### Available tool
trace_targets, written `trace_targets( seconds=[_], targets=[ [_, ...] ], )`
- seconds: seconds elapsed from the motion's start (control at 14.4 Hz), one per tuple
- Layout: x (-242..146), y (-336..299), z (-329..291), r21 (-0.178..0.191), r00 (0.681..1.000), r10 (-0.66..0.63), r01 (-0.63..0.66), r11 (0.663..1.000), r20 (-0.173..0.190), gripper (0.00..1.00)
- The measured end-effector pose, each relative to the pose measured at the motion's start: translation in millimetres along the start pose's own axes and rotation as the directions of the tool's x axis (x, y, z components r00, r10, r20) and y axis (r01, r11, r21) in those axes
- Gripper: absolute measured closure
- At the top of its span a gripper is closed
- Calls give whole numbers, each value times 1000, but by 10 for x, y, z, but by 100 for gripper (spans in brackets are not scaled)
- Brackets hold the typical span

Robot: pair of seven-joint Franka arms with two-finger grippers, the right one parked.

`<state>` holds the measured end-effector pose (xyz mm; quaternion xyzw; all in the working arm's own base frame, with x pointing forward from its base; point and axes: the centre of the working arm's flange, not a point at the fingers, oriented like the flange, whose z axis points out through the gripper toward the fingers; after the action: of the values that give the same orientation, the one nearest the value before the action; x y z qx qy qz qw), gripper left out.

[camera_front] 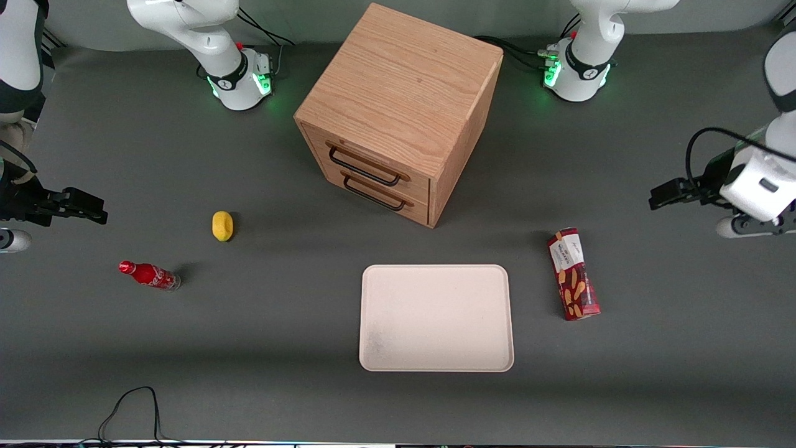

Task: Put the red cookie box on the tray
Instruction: 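Lower the open left gripper down over the upright red shortbread box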

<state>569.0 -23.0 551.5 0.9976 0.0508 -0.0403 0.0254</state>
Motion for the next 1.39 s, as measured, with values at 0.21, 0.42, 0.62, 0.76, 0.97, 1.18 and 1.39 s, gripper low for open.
trace_targets(
  seconds=[0.21, 0.42, 0.62, 0.76, 0.97, 1.18, 1.39],
  targets=[
    [-41, -16, -59, 14, 1000, 3, -3, 1000, -7, 0],
    [-4, -61, 71, 58, 1000, 7, -7, 998, 10, 0],
    [177, -71, 415, 80, 999, 9, -11, 997, 31, 0],
    [370, -16, 683, 79, 1000, 19, -19, 997, 0, 0],
    [679, 193, 1144, 72, 997, 34, -29, 997, -68, 0],
    [885, 490, 1660, 66, 994, 25, -18, 998, -109, 0],
    [1001, 652, 2140, 67, 993, 35, -27, 997, -115, 0]
  ],
)
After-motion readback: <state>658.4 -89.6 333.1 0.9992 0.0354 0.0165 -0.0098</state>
